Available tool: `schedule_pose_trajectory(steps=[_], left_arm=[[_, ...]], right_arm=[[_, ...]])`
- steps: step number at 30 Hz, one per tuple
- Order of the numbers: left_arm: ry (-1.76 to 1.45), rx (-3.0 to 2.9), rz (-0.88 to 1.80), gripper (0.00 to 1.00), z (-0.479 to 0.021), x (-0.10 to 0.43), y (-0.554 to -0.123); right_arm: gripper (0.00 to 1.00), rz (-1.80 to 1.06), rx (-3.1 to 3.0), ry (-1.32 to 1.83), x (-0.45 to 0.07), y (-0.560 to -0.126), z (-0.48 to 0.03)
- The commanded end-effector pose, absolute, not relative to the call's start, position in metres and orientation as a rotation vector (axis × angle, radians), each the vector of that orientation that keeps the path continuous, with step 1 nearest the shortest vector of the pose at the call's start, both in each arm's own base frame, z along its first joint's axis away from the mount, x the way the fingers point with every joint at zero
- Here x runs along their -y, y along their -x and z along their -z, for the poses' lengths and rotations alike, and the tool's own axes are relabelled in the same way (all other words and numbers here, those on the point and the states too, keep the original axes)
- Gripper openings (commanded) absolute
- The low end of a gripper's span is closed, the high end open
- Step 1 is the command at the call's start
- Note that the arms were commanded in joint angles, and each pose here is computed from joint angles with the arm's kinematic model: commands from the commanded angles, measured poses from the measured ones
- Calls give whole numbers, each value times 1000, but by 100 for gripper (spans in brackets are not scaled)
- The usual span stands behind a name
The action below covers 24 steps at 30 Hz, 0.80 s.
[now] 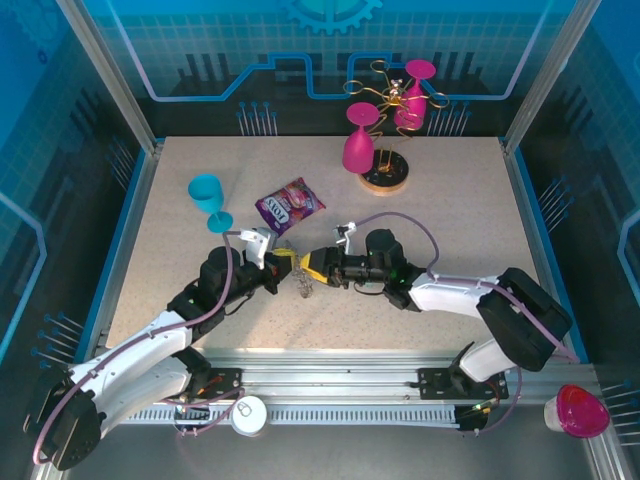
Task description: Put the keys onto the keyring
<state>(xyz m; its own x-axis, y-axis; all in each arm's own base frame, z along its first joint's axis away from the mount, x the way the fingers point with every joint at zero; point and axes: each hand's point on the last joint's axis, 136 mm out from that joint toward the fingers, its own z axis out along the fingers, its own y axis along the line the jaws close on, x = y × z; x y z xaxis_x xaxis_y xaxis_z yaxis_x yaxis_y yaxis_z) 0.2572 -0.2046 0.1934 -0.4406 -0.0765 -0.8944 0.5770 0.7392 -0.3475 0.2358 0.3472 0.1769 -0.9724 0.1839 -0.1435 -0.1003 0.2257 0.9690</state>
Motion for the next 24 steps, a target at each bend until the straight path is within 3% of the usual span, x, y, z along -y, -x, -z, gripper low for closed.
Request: schedule_pose_trajectory(steps=[1, 5, 11, 15, 24], left_arm=[[-358, -1836, 798, 0, -216, 206, -262], [-345, -1847, 804, 0, -219, 206, -262], [-330, -1876, 834, 0, -225, 208, -261], [-335, -1892, 863, 0, -228, 212, -258], [-368, -1913, 909, 0, -236, 218, -252]], right_arm=[[39, -1657, -2243, 46, -325, -244, -177], [38, -1414, -2191, 280, -307, -250, -183], [40, -729, -1903, 925, -293, -250, -188], [44, -441, -1525, 1205, -294, -250, -193], [41, -223, -1098, 1406, -309, -237, -192]])
